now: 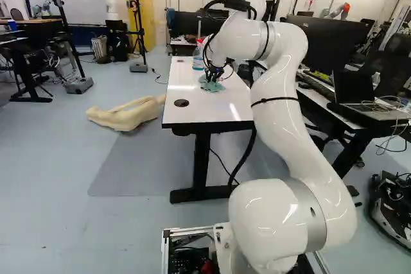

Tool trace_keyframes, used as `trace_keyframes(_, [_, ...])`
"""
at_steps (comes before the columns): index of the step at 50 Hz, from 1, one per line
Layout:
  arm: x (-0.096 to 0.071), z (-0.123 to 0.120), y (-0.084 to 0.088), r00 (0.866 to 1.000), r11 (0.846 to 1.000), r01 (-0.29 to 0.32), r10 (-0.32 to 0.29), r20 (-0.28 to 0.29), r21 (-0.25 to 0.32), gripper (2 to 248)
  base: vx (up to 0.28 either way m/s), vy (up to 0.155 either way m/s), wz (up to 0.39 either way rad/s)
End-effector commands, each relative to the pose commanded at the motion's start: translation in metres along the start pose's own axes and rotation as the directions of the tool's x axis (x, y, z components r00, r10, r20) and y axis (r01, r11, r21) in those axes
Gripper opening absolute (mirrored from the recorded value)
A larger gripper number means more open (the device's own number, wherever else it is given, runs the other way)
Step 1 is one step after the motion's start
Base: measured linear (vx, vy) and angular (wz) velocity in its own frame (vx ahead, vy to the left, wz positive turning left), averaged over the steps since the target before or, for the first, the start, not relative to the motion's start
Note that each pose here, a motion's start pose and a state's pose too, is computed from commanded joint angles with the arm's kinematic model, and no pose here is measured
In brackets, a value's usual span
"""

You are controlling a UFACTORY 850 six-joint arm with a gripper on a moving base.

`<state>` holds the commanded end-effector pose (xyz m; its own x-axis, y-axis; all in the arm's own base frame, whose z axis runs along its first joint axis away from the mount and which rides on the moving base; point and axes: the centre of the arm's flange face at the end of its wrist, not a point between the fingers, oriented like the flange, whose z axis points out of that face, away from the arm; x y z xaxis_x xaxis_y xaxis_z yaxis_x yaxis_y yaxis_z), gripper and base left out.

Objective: Clean the table with the green towel

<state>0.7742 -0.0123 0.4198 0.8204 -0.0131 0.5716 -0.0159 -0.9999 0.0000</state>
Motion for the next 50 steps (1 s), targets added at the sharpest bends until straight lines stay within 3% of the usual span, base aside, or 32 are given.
trace_keyframes(24, [0.015, 0.015, 0.025, 0.999, 0.999, -0.026, 0.025, -0.029, -0.018, 44, 0.000, 0.000, 0.000])
trace_keyframes(50, [-0.013, -0.012, 0.013, 1.000, 1.000, -0.015, 0.015, 0.022, -0.010, 44, 0.000, 0.000, 0.000])
